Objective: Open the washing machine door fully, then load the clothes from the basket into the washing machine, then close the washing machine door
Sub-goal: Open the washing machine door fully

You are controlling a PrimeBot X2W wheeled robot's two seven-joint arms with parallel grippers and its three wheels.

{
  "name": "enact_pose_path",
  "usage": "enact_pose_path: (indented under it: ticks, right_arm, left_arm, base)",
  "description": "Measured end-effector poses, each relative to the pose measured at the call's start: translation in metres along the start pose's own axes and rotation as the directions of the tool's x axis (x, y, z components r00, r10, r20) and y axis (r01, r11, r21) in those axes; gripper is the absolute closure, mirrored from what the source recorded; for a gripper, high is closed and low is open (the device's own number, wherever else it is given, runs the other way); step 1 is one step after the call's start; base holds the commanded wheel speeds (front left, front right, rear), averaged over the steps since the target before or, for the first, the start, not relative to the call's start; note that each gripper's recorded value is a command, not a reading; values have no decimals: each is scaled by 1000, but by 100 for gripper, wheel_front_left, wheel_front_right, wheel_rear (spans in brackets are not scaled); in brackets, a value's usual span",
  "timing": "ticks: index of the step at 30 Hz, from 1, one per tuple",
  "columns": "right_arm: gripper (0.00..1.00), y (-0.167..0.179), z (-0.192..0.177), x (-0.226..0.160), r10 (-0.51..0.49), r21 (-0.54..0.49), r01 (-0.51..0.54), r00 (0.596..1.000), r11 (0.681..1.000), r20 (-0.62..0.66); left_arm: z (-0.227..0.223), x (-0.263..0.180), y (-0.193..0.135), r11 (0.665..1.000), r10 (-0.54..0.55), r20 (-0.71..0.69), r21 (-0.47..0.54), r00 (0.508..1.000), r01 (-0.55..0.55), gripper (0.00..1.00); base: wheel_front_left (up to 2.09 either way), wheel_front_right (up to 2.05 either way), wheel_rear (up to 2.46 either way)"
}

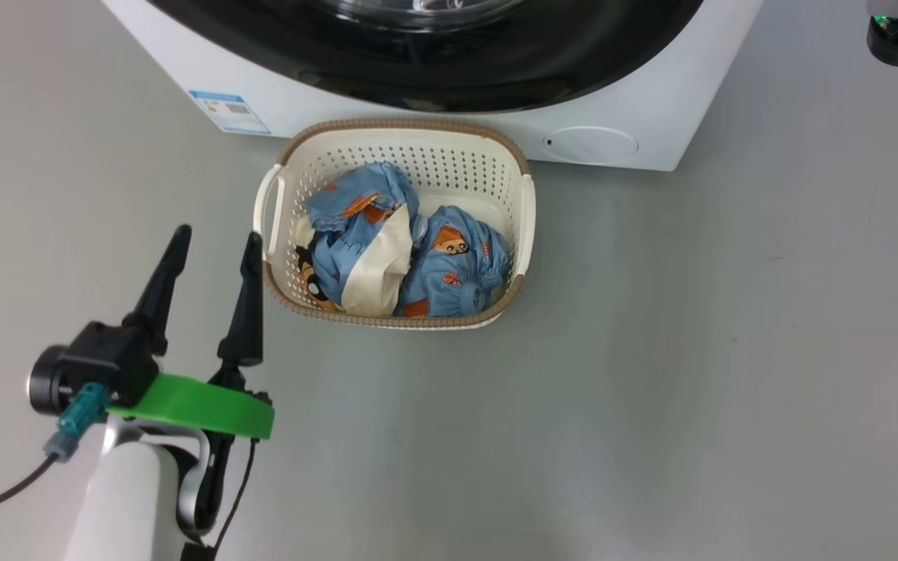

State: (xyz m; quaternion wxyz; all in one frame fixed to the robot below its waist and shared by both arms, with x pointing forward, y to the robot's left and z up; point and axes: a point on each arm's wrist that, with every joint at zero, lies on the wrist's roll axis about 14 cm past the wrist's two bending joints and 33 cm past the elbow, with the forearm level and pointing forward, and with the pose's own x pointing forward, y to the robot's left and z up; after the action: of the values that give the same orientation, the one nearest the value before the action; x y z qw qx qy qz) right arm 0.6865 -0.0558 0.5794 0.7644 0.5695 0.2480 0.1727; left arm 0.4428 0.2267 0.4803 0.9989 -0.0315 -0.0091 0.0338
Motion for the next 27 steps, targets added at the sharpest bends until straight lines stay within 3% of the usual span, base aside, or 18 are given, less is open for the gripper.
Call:
enact_pose_path:
  ticks: [27]
  right_arm:
    - [100, -20, -28, 40, -30, -19, 29, 995, 999, -94]
  left_arm:
    - [-4, 9, 4, 1000, 26, -1, -13, 1000, -26, 0]
  base:
    - [0, 0, 0]
